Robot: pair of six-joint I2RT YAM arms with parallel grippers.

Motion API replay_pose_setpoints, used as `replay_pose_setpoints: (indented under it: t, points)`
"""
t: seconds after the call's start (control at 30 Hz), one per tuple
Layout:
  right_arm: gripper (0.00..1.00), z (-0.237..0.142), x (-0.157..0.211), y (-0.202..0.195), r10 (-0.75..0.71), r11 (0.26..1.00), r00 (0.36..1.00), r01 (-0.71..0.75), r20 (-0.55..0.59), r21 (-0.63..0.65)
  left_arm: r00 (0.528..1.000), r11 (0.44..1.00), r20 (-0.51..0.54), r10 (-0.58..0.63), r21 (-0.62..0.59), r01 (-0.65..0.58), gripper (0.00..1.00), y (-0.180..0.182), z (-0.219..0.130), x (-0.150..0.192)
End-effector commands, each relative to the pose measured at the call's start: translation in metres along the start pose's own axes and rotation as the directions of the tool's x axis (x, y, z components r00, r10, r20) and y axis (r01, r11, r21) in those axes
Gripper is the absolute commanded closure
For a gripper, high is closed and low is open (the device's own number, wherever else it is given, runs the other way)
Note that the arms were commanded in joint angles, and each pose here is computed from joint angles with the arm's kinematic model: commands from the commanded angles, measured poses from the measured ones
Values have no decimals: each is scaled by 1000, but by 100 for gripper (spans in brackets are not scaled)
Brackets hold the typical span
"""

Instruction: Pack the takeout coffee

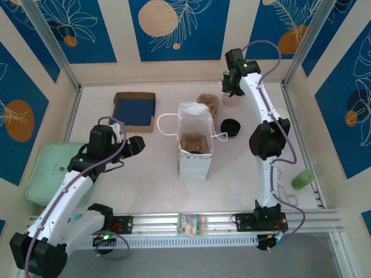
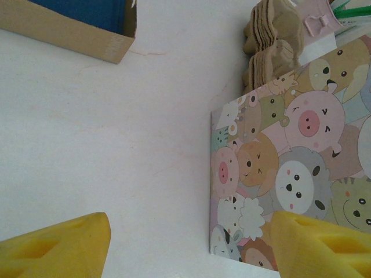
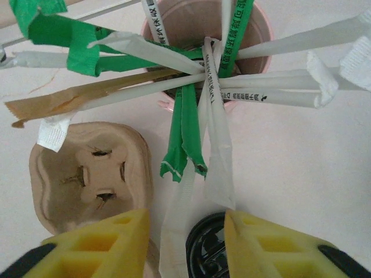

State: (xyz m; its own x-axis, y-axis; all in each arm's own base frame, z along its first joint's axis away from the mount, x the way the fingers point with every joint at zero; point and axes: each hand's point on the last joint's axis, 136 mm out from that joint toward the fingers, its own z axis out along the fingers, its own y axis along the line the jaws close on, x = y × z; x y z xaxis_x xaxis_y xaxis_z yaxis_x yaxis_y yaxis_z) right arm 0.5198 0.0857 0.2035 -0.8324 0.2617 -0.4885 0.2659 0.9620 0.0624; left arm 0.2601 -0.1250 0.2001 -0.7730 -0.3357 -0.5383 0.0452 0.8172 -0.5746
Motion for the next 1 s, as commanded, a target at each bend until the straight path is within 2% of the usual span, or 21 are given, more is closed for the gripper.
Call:
replay_pose_setpoints:
  t: [0.0, 0.23, 0.37, 0.57, 0.83, 0.97]
  points:
    - [58, 6, 8, 5, -10, 1000, 1000, 10, -29, -3, 999, 1000, 30, 20, -1, -20, 27, -4, -7, -11]
    - [68, 10, 10, 7, -5, 1000, 999, 5, -35, -3, 999, 1000, 29, 23, -1, -23, 27, -4, -7, -11]
    - [69, 12, 11, 7, -4, 1000, 999, 4, -38, 2, 999, 1000, 32, 25, -7, -25, 27, -3, -8, -10]
    - [81, 8, 10, 4, -2, 1000, 1000, 2, -31, 16, 999, 1000, 37, 25, -2, -25, 28, -5, -10, -11]
    - [92, -10, 8, 2, -13, 1000, 1000, 13, -3, 24, 996, 996, 66, 60, 61, -64, 27, -22, -21, -18]
    - [94, -21, 8, -1, -22, 999, 1000, 22, 11, 35, 994, 991, 80, 77, 99, -85, 27, -33, -29, -22]
